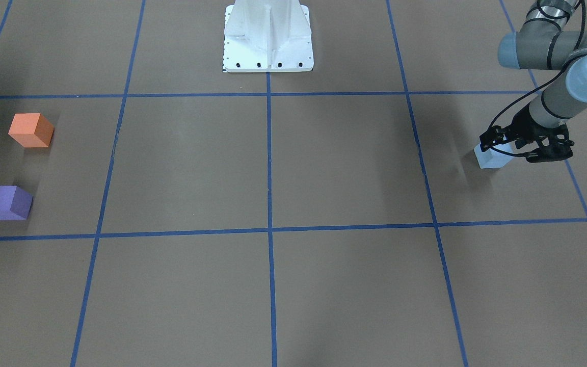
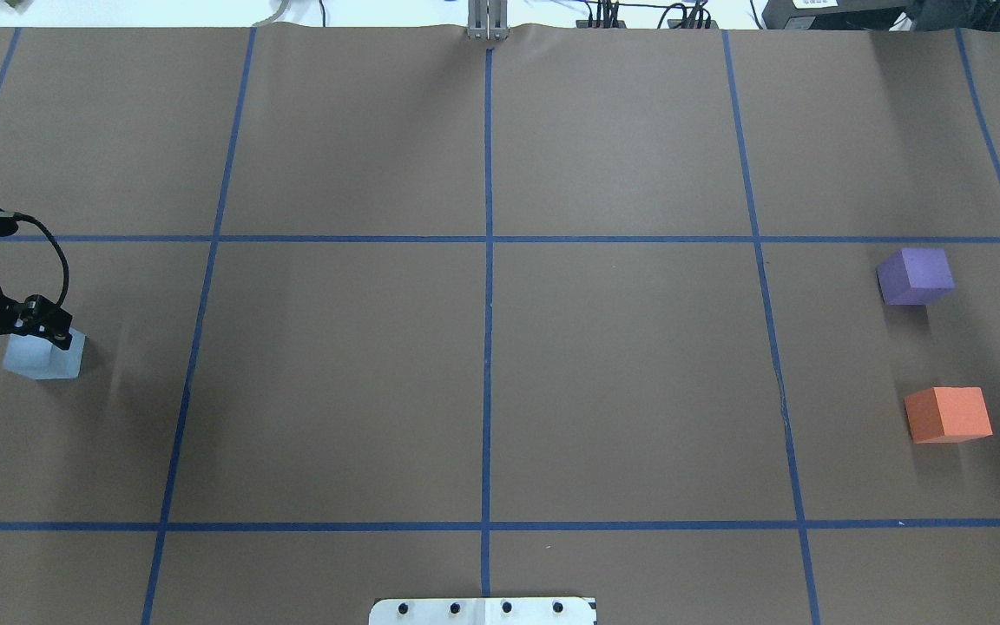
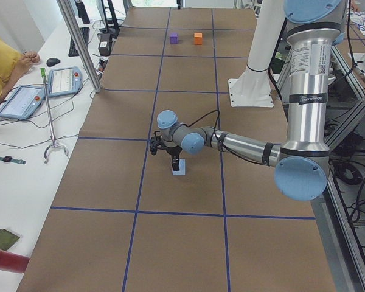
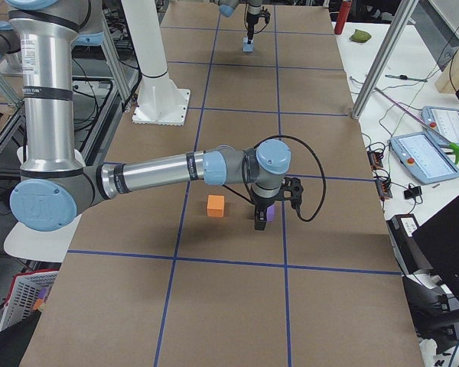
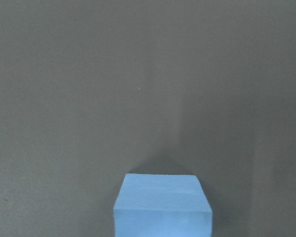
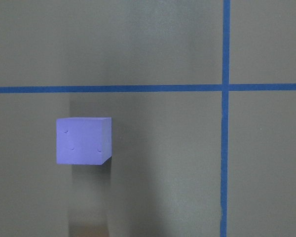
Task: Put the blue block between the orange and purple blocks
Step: 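Lower the left gripper onto the light blue cube and grasp it, then carry the light blue cube toward the table center and release it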
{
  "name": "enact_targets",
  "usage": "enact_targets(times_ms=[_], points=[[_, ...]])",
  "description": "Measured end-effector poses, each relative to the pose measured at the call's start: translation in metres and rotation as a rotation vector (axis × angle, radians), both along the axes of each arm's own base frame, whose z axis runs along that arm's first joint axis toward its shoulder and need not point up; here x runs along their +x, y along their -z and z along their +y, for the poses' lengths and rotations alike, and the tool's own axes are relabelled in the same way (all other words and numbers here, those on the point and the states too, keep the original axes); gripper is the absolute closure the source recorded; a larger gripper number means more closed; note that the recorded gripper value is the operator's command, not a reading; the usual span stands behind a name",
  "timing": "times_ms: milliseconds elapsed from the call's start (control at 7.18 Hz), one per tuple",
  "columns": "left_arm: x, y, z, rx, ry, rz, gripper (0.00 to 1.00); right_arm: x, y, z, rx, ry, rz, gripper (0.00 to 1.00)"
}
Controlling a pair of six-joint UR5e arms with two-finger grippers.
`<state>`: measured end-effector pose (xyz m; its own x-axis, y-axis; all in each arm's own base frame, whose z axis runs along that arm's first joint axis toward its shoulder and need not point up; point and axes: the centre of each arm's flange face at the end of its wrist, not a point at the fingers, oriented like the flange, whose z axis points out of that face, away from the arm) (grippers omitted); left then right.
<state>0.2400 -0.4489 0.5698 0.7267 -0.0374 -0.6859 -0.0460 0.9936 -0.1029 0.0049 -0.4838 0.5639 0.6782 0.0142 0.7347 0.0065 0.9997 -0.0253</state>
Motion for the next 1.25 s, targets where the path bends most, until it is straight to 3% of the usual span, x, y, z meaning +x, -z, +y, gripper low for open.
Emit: enact_targets(times_ms=[279,418,557,697,836,1254], points=[[0.011,-0.008,0.002,-0.005,-0.022,-0.010,0.04,-0.001,0.000,0.000,-0.001,0.002,-0.002,0.00],[0.014,-0.010,0.002,0.000,-0.027,-0.008,0.23,-0.002,0.001,-0.001,-0.001,0.004,-0.013,0.00],[0.017,-0.012,0.002,0.005,-0.032,-0.004,0.51,-0.004,0.003,-0.001,-0.003,0.006,-0.032,0.00],[0.018,-0.014,0.002,0.007,-0.035,-0.003,0.91,-0.005,0.004,-0.001,-0.003,0.007,-0.043,0.00],[0.019,-0.013,0.002,0.010,-0.036,0.000,1.00,-0.005,0.006,-0.001,-0.001,0.008,-0.048,0.00],[0.039,0.051,-0.023,0.098,-0.038,0.073,1.00,-0.005,0.008,-0.001,0.008,0.007,-0.052,0.00]])
